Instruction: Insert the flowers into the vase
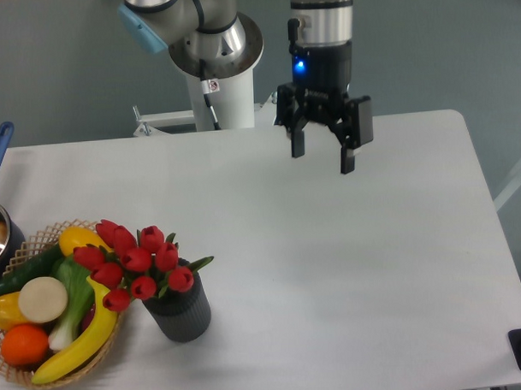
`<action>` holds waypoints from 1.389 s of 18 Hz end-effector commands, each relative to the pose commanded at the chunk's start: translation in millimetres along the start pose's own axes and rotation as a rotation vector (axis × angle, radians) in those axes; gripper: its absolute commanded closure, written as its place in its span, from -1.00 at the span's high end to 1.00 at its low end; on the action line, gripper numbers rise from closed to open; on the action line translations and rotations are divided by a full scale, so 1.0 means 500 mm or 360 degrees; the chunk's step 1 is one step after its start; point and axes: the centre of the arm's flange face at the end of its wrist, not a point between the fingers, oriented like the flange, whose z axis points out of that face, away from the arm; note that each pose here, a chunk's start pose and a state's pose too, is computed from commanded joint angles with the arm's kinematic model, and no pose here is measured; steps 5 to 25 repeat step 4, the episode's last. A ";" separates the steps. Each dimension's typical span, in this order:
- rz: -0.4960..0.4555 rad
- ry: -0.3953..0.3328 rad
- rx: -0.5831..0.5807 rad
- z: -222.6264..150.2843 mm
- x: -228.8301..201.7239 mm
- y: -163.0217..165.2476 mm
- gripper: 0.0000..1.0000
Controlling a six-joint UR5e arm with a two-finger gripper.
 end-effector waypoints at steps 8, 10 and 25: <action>0.0001 -0.0005 0.0000 -0.003 0.000 -0.001 1.00; 0.0001 -0.0005 0.0000 -0.003 0.000 -0.001 1.00; 0.0001 -0.0005 0.0000 -0.003 0.000 -0.001 1.00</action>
